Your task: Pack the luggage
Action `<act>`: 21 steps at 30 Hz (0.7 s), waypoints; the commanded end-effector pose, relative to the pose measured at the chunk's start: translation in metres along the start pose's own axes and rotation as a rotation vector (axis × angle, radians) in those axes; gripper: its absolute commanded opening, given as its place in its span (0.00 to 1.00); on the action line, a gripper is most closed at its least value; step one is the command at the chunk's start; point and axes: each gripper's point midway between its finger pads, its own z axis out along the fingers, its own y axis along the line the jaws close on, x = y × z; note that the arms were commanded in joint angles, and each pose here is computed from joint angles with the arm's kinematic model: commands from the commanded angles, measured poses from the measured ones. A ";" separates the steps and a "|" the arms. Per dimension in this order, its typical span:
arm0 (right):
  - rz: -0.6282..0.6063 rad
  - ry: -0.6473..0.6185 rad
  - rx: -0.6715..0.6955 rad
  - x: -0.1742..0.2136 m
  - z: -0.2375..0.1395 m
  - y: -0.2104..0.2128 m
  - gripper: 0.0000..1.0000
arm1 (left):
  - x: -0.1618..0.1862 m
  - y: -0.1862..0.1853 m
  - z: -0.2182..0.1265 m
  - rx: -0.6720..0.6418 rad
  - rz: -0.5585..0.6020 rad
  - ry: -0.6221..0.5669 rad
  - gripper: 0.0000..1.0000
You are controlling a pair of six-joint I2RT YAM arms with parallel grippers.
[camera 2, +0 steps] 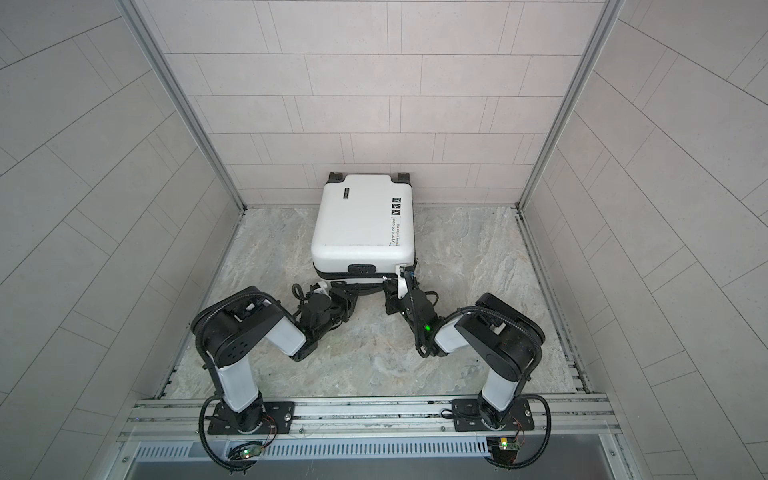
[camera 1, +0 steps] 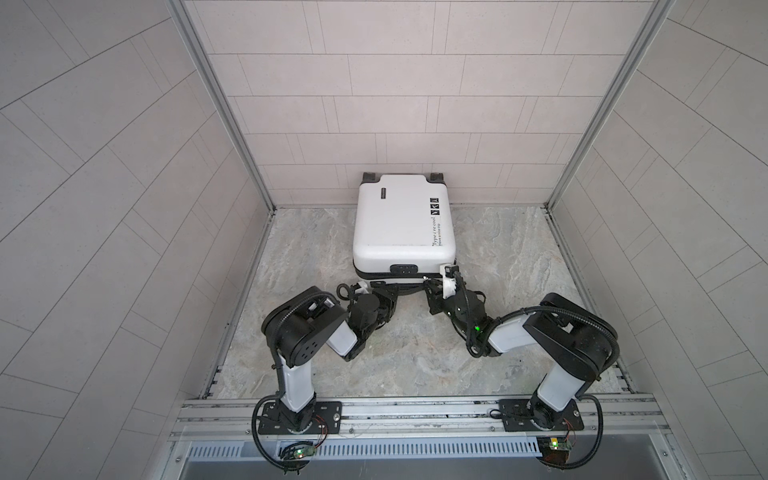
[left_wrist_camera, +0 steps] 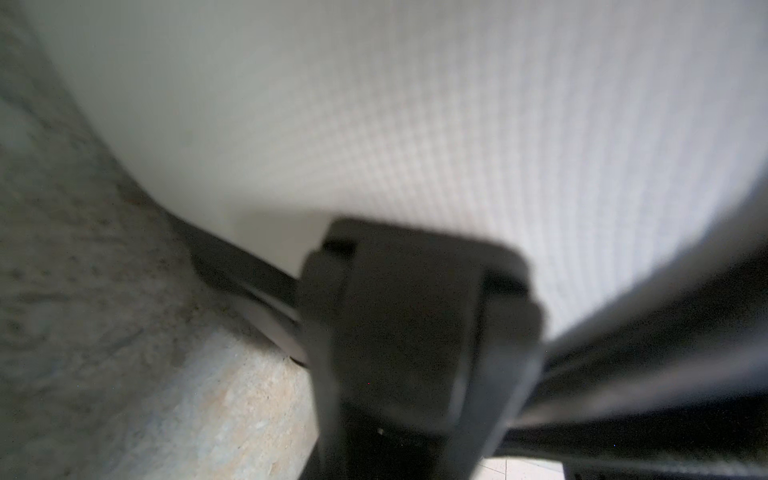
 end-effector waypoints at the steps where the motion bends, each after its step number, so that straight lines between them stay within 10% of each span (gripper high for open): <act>1: 0.028 -0.051 -0.002 -0.012 0.006 0.004 0.30 | 0.019 -0.024 -0.004 0.082 0.047 0.080 0.00; 21: 0.102 -0.094 0.045 -0.014 0.024 -0.001 0.14 | 0.022 -0.025 -0.003 0.083 0.049 0.091 0.00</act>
